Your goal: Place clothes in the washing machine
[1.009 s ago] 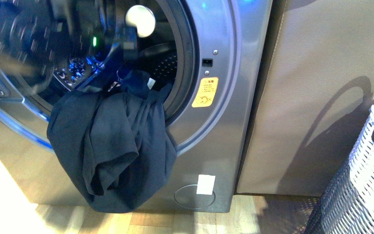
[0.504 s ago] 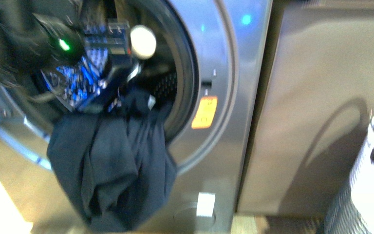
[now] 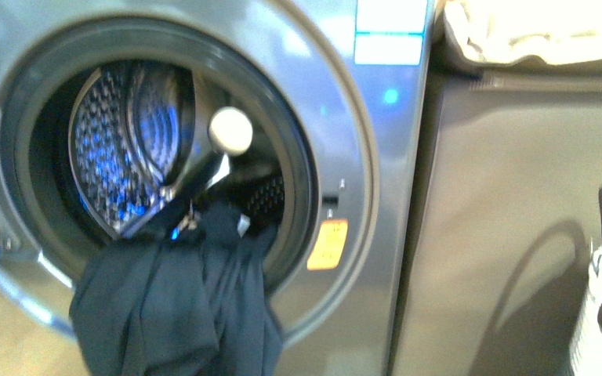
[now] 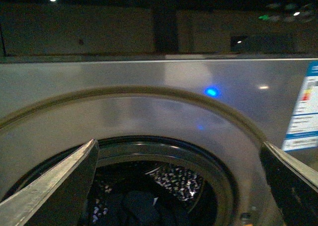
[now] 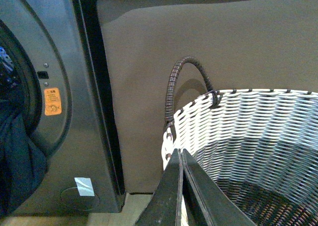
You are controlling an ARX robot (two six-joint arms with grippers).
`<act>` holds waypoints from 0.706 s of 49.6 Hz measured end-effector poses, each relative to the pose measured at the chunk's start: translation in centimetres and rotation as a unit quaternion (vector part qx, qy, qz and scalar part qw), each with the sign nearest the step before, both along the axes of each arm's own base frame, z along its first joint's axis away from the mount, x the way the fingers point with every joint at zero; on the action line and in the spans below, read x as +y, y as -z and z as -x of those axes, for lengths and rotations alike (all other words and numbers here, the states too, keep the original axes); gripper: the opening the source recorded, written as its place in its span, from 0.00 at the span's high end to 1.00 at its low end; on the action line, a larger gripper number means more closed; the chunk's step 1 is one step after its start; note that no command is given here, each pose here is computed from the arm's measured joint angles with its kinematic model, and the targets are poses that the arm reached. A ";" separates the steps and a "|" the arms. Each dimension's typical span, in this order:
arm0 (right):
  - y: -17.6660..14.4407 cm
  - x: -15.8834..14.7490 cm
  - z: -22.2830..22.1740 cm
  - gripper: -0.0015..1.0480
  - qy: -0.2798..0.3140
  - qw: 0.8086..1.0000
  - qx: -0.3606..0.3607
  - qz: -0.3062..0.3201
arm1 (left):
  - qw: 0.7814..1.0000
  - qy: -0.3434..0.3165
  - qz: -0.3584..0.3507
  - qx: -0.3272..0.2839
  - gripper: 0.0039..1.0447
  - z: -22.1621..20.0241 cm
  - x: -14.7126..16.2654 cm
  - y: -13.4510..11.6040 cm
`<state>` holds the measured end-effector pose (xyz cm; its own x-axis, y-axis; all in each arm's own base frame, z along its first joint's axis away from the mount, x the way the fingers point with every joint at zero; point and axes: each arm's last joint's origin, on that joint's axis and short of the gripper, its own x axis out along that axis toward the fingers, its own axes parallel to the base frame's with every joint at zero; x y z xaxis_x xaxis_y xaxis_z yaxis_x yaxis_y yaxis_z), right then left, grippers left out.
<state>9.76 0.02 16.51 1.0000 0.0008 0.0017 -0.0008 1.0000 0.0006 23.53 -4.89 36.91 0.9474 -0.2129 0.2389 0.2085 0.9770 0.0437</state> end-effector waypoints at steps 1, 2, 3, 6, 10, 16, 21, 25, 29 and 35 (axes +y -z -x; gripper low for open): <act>0.0 0.0 0.0 0.98 0.000 1.000 0.000 0.000 | 1.000 0.010 0.000 -0.004 0.06 0.7 0.0 0.1; 0.0 0.0 0.0 0.98 0.000 1.000 0.000 0.000 | 1.000 0.015 0.001 -0.005 0.06 1.5 0.0 0.2; 0.0 0.0 0.0 0.98 0.000 1.000 0.000 0.000 | 1.000 0.020 0.001 -0.001 0.06 2.3 0.0 0.4; 0.0 0.0 0.0 0.98 0.000 1.000 0.000 0.000 | 0.999 -0.027 0.011 0.040 0.13 3.5 0.1 0.7; 0.0 0.0 0.0 0.98 -0.001 1.000 0.000 0.000 | 0.992 -0.082 0.007 0.091 0.25 4.5 0.7 2.3; 0.0 0.0 0.0 0.98 0.000 1.000 0.000 0.000 | 0.989 -0.103 0.006 0.110 0.46 5.7 1.8 5.9; 0.0 0.0 0.0 0.98 -0.001 1.000 0.000 0.000 | 0.987 -0.108 0.007 0.120 0.61 6.3 2.4 8.4; 0.0 0.0 0.0 0.98 0.000 1.000 0.000 0.000 | 0.986 -0.104 0.005 0.130 0.75 6.7 2.7 10.4; 0.0 0.0 0.0 0.98 0.000 1.000 0.000 0.000 | 0.986 -0.104 0.005 0.132 0.89 7.4 3.1 11.9; 0.0 0.0 0.0 0.98 0.000 1.000 0.000 0.000 | 0.987 -0.105 0.009 0.123 0.97 8.5 3.6 13.5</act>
